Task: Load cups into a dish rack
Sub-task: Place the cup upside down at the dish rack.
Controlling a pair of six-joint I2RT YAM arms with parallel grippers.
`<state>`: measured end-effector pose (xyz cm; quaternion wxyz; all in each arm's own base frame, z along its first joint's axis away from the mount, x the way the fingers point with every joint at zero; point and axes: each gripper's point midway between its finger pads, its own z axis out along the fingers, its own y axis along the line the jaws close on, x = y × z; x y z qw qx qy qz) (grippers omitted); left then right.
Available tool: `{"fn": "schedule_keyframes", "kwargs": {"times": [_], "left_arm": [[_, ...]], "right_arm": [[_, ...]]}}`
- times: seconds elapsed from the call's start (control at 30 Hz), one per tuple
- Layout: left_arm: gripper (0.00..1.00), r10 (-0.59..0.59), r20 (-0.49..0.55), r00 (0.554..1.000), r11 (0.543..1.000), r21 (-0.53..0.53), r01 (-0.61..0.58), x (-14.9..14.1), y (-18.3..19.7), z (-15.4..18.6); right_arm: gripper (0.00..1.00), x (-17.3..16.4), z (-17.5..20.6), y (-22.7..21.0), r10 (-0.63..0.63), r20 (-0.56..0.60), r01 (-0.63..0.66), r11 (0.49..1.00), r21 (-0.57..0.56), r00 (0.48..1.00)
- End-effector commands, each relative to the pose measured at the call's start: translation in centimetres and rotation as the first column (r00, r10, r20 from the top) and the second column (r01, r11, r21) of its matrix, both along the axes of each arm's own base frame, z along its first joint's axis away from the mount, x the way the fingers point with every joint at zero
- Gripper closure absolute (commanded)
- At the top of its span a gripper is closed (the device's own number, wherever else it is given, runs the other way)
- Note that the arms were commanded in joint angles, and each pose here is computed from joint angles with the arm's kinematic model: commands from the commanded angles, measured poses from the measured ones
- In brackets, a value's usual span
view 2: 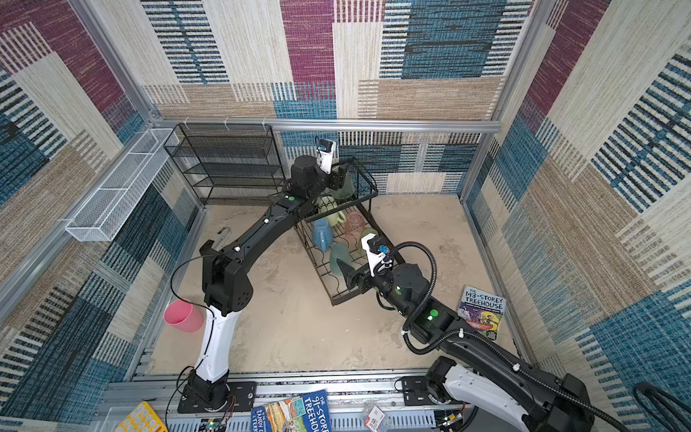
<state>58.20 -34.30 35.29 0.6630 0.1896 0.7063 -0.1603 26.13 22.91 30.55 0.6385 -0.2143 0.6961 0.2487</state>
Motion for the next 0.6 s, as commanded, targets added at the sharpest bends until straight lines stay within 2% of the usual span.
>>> {"fn": "schedule_keyframes", "kwargs": {"times": [0.0,0.33,0.57], "left_arm": [[0.26,-0.022,0.048,0.999,0.999,-0.024,0.023,-0.6,-0.2,1.9],[0.22,-0.024,0.067,0.997,0.999,-0.039,0.027,-2.6,0.8,5.3],[0.22,0.004,0.022,1.0,0.999,-0.045,-0.003,-5.2,3.0,7.2]], "right_arm": [[0.06,0.0,1.2,-0.1,-0.007,0.032,0.006,0.999,0.033,0.999],[0.05,0.0,1.9,-0.3,-0.014,0.034,0.012,0.999,0.049,0.999],[0.05,0.4,2.0,-0.3,-0.032,0.009,0.031,0.998,0.054,0.999]]}}
